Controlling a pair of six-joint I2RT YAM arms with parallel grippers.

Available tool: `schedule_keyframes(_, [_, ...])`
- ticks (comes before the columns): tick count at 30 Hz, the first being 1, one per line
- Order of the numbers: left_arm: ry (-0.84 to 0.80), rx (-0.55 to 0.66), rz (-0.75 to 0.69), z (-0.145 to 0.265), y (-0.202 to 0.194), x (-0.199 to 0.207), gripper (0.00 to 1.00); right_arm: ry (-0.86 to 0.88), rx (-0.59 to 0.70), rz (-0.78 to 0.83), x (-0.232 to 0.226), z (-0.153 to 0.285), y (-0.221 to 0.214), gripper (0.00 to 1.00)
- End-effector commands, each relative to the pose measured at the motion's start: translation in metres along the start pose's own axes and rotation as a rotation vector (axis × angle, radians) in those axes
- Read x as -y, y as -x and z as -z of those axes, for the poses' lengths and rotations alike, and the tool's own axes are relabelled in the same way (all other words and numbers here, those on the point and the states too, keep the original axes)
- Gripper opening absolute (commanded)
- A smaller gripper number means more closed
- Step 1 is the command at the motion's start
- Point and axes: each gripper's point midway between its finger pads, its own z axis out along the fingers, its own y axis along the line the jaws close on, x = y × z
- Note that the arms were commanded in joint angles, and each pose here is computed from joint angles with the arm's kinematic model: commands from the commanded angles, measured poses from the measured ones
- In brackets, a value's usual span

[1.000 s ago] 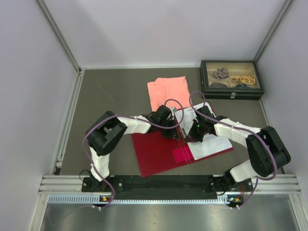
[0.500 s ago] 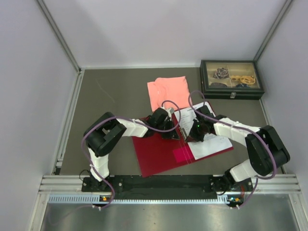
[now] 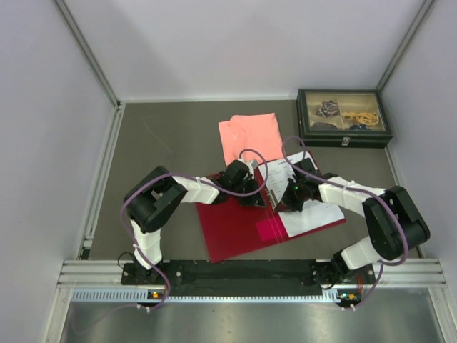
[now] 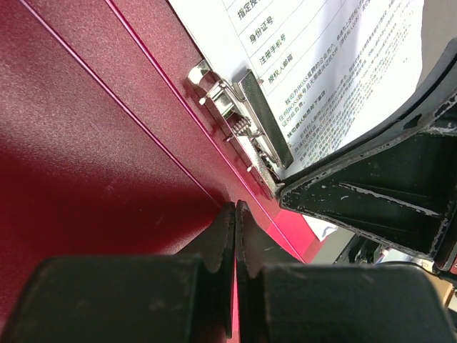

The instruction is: Put the files into the folder

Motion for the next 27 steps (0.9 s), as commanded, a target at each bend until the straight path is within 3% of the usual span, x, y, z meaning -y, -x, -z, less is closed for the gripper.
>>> schedule_keyframes(1, [0.352, -0.176, 0.052, 0.016, -0.065, -0.098, 0.0, -0.097, 0.047, 0.002, 0.032, -0.003, 0.001, 0.0])
schedule_keyframes(7, [0.334, -0.158, -0.012, 0.024, -0.047, -0.079, 0.04, -0.049, 0.084, 0.085, 0.018, 0.012, 0.011, 0.03])
schedule_keyframes(10, [0.318, -0.129, -0.05, 0.033, -0.033, -0.064, 0.14, -0.044, 0.118, 0.124, 0.012, 0.028, 0.017, 0.09])
schedule_keyframes(14, [0.279, -0.102, -0.099, 0.045, -0.014, -0.037, 0.27, 0.0, 0.144, 0.178, -0.002, 0.048, 0.02, 0.23])
schedule_keyframes(18, [0.204, -0.056, -0.145, 0.069, 0.002, 0.0, 0.46, 0.065, 0.194, 0.309, -0.024, 0.069, 0.03, 0.5])
schedule_keyframes(20, [0.201, 0.017, -0.173, 0.092, 0.016, 0.012, 0.57, 0.063, 0.204, 0.375, -0.031, 0.07, 0.033, 0.58])
schedule_keyframes(21, [0.207, 0.03, -0.173, 0.1, 0.016, 0.01, 0.6, 0.061, 0.227, 0.433, -0.037, 0.073, 0.039, 0.68])
schedule_keyframes(23, [0.233, 0.079, -0.171, 0.125, 0.02, 0.01, 0.87, 0.054, 0.237, 0.497, -0.047, 0.07, 0.039, 0.76])
schedule_keyframes(27, [0.362, 0.121, -0.074, 0.168, 0.005, -0.034, 0.92, 0.063, 0.287, 0.674, -0.081, 0.071, 0.04, 0.88])
